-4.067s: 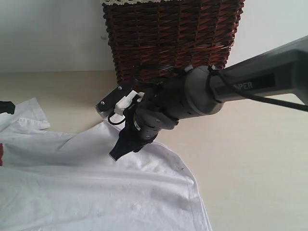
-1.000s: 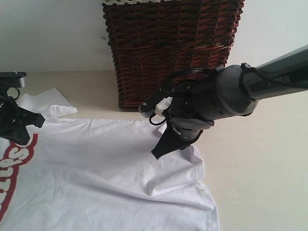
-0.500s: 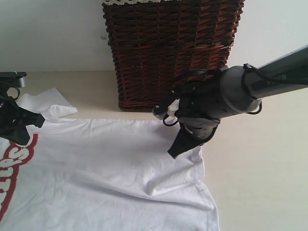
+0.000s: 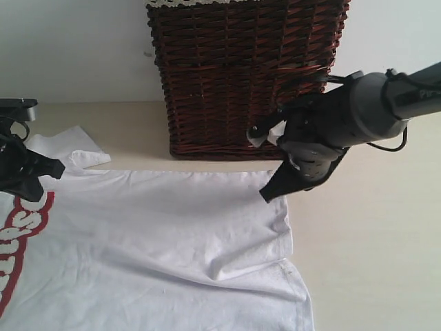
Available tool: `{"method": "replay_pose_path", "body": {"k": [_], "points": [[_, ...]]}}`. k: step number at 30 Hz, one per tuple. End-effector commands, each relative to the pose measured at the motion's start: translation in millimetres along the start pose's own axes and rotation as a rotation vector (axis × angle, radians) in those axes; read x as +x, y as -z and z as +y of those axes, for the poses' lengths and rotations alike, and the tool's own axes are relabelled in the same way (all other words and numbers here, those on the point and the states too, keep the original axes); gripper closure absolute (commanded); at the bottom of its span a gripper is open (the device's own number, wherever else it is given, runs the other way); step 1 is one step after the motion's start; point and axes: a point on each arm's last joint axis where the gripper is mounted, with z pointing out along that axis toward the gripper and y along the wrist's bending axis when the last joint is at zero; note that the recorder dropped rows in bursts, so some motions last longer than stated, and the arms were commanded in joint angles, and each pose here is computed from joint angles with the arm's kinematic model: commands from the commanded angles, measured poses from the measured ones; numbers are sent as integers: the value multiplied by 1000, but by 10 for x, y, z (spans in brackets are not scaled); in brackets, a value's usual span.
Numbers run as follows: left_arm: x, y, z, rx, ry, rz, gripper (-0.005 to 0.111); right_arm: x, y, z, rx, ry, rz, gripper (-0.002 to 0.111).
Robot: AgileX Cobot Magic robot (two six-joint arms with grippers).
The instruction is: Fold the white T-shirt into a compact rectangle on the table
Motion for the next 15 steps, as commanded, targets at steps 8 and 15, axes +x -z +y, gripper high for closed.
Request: {"method": "replay_pose_path", "body": {"k": [8, 15], "points": [[-73, -124, 352, -61, 160, -111, 107, -166, 238, 188, -316, 26, -149, 108], [-110, -517, 509, -54, 233, -87, 107, -60, -105, 337, -310, 86, -87, 108]]}}
